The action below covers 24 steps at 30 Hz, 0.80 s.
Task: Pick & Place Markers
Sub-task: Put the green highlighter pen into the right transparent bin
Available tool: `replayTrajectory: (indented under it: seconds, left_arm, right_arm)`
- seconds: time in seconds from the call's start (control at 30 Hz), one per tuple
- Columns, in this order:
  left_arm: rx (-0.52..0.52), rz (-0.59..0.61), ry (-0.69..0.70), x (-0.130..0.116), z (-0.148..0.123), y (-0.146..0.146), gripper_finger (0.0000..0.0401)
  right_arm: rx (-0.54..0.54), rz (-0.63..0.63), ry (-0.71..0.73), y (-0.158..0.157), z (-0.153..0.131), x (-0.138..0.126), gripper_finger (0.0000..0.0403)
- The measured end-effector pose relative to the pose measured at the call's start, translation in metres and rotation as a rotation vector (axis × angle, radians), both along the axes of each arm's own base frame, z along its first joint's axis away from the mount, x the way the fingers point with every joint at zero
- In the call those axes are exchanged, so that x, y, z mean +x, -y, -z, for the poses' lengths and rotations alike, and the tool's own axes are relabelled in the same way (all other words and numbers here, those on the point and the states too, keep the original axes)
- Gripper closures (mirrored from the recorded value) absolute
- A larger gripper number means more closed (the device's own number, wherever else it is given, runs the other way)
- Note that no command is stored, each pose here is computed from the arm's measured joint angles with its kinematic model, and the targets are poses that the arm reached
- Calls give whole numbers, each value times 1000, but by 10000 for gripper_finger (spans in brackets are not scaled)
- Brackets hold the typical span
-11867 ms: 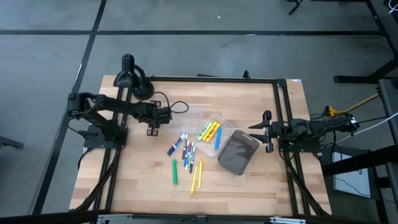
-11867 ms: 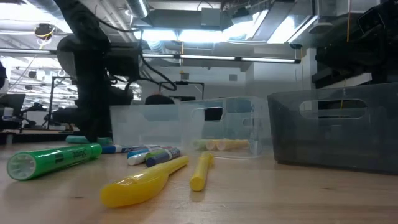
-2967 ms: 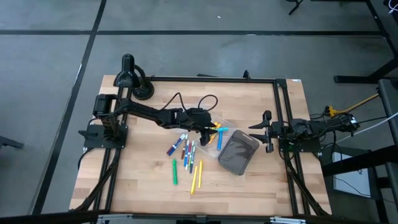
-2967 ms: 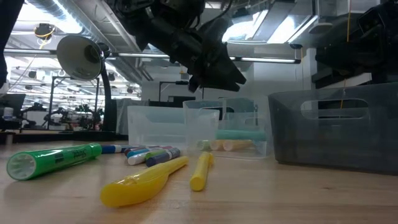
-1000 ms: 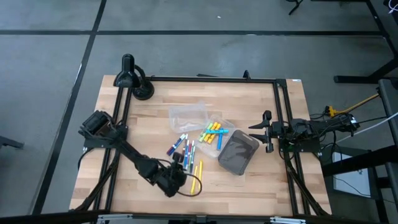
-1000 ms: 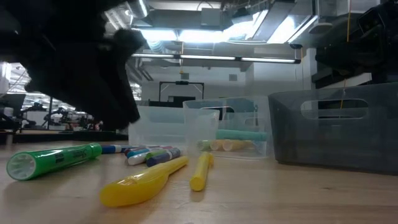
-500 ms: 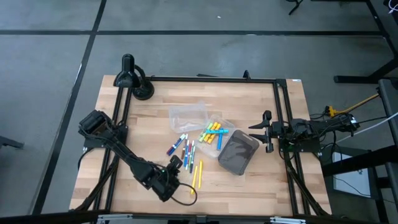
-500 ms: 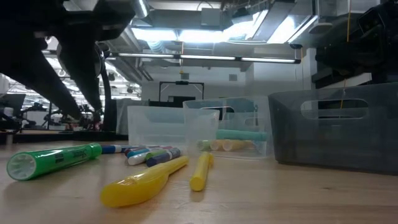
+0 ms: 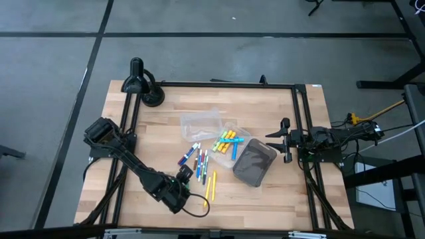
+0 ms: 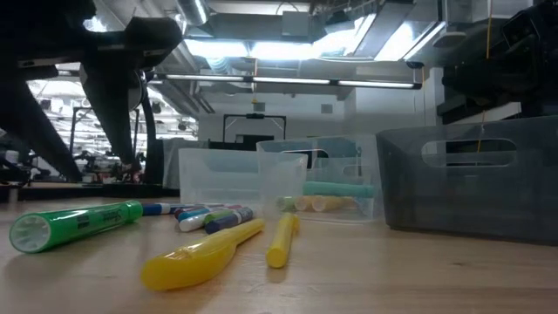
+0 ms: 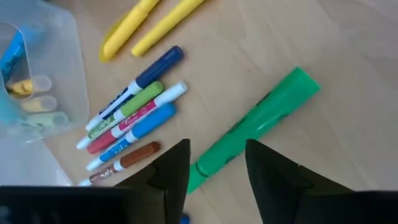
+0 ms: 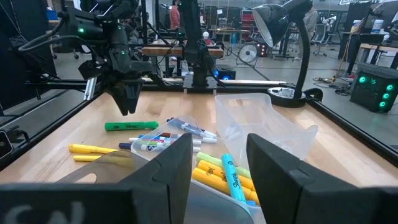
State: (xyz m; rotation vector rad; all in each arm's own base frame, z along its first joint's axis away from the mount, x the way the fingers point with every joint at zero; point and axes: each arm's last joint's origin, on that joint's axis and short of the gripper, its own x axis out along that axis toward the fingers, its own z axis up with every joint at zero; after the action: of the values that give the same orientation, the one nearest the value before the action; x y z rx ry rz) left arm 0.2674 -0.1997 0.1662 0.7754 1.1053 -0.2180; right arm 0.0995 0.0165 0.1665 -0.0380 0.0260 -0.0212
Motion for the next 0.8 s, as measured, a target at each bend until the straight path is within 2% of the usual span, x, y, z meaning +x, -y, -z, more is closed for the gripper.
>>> replayTrajectory:
  seconds: [0.17,0.3,0.47,0.8]
  left_arm:
    - [-24,10,-46,-3,5,-1,233]
    - [9,14,-94,-7,20,-3,230]
    - [127,104,-64,-8,23,1,230]
    - [138,177,-31,-2,21,2,230]
  right_arm:
    - [0,0,0,0,0,0,251]
    - [0,0,0,0,0,0,251]
    - [0,0,0,0,0,0,251]
    - [0,0,0,0,0,0,251]
